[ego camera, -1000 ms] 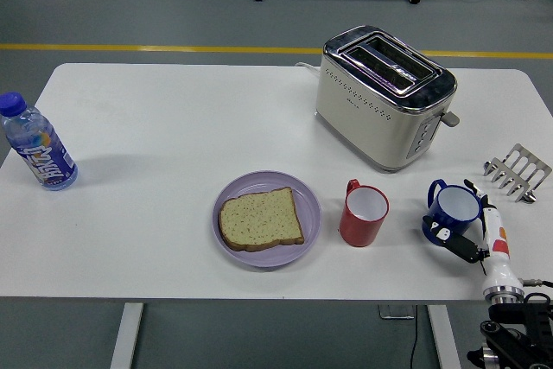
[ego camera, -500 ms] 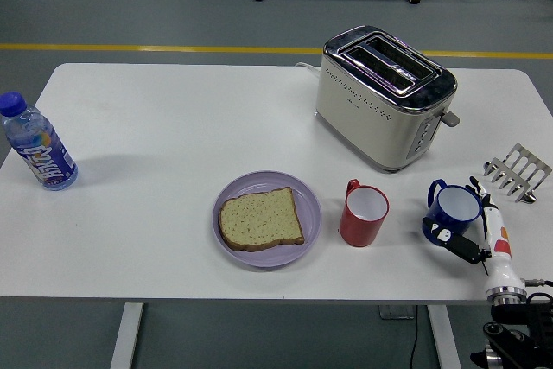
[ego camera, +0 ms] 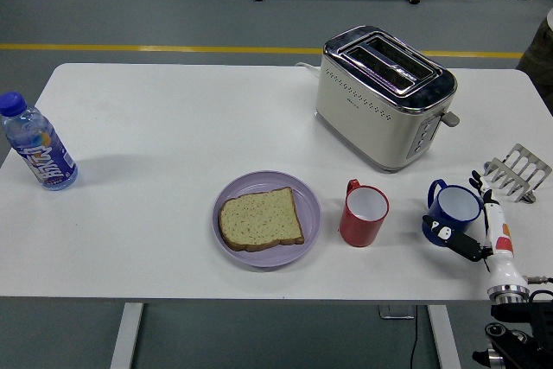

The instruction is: Pick up the cup,pour liquid into bread,place the cup on the desk

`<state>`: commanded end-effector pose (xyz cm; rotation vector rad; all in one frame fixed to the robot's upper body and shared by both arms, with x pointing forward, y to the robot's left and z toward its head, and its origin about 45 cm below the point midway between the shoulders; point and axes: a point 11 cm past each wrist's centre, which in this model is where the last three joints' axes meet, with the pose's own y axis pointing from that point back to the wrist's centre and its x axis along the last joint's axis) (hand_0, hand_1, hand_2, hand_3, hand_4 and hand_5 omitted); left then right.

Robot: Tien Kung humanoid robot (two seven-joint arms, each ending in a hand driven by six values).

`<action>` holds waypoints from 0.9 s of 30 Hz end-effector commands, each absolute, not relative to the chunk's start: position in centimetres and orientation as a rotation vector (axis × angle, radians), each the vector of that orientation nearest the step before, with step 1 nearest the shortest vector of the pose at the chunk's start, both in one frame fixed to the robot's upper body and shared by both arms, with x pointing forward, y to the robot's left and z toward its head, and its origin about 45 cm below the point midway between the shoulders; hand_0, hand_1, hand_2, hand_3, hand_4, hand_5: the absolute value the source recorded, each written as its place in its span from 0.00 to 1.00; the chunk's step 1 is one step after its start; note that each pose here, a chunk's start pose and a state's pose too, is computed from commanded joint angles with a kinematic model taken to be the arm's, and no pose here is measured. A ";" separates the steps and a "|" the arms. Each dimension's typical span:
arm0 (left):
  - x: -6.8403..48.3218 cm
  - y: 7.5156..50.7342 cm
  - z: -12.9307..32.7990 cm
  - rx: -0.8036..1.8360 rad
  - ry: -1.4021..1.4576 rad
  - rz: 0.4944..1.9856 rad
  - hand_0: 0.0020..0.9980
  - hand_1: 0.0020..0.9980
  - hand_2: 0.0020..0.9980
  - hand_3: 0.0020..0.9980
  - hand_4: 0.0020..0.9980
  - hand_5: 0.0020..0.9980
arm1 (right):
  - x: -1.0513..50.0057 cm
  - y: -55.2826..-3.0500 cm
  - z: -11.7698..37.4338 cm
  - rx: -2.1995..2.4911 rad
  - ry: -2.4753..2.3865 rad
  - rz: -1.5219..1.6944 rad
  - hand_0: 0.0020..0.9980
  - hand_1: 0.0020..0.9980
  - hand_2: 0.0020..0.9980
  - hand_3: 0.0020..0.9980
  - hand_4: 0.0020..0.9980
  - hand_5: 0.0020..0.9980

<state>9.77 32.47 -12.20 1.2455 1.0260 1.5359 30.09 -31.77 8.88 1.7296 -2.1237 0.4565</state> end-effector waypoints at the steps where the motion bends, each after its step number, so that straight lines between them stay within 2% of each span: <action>1: 9.8 32.5 -12.2 1.245 1.026 1.536 0.68 0.68 0.70 0.54 0.25 1.00 | 30.1 -31.7 9.0 1.731 -2.125 0.461 0.96 0.83 0.95 1.00 1.00 0.12; 27: 10.1 32.4 -12.1 1.236 1.024 1.541 0.68 0.68 0.70 0.54 0.25 1.00 | 30.5 -30.8 12.6 1.769 -2.127 0.608 0.97 0.85 0.96 1.00 1.00 0.11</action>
